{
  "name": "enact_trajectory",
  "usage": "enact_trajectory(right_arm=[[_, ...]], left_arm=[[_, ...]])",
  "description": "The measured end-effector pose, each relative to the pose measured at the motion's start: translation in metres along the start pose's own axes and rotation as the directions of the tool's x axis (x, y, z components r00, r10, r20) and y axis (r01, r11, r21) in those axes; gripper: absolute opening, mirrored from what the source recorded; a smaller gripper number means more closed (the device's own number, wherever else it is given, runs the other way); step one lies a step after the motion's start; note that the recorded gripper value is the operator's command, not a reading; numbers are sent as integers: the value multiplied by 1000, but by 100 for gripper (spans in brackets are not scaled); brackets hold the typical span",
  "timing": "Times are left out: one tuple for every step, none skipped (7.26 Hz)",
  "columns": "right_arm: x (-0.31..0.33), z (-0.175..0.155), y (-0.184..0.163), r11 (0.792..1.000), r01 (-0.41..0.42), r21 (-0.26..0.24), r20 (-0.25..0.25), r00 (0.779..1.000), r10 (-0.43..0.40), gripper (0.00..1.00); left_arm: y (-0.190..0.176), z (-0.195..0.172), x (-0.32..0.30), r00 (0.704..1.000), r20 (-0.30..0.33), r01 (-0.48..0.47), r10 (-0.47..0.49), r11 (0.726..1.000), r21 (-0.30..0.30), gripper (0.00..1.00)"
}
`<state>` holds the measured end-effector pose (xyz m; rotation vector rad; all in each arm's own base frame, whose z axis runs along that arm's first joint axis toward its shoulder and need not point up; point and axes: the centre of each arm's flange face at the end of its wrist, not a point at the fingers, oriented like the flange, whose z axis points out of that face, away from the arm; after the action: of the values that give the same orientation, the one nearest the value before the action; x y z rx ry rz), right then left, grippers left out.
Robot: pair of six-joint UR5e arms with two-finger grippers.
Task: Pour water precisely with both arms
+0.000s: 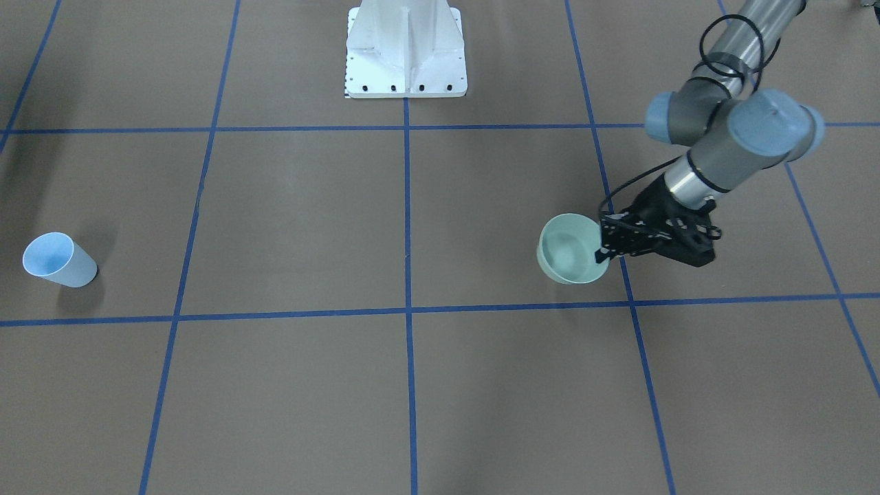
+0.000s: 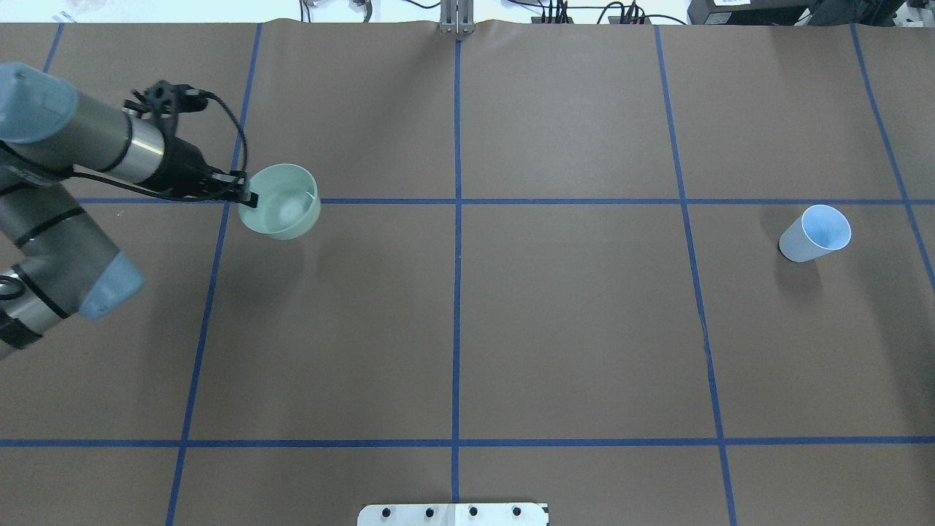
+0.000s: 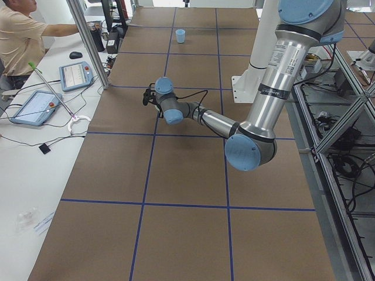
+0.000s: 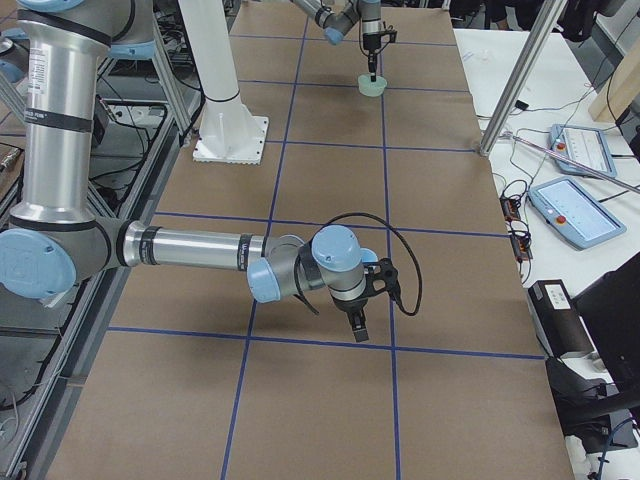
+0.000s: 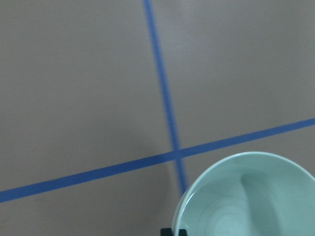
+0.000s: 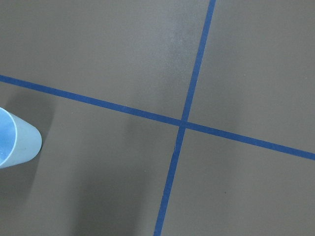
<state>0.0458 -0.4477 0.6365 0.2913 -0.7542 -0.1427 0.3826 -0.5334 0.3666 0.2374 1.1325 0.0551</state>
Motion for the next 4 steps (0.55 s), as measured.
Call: enact_trajectory(right_arm=[[0, 0, 0, 1000, 0, 0, 0, 1000, 0, 100], [0, 1, 0, 1000, -1, -1, 0, 1000, 1, 100], [0, 1, 1, 1000, -1, -2, 0, 1000, 1, 100], [1, 1, 1, 1000, -1, -3, 0, 1000, 1, 100]], left_arm=[[6, 30, 62, 1000, 13, 19, -19, 1000, -6, 0], [16, 56, 119, 999, 25, 35, -35, 999, -7, 0], [21, 80, 164, 998, 38, 50, -50, 999, -4, 0], [27, 102, 190, 997, 55, 59, -59, 998, -1, 0]])
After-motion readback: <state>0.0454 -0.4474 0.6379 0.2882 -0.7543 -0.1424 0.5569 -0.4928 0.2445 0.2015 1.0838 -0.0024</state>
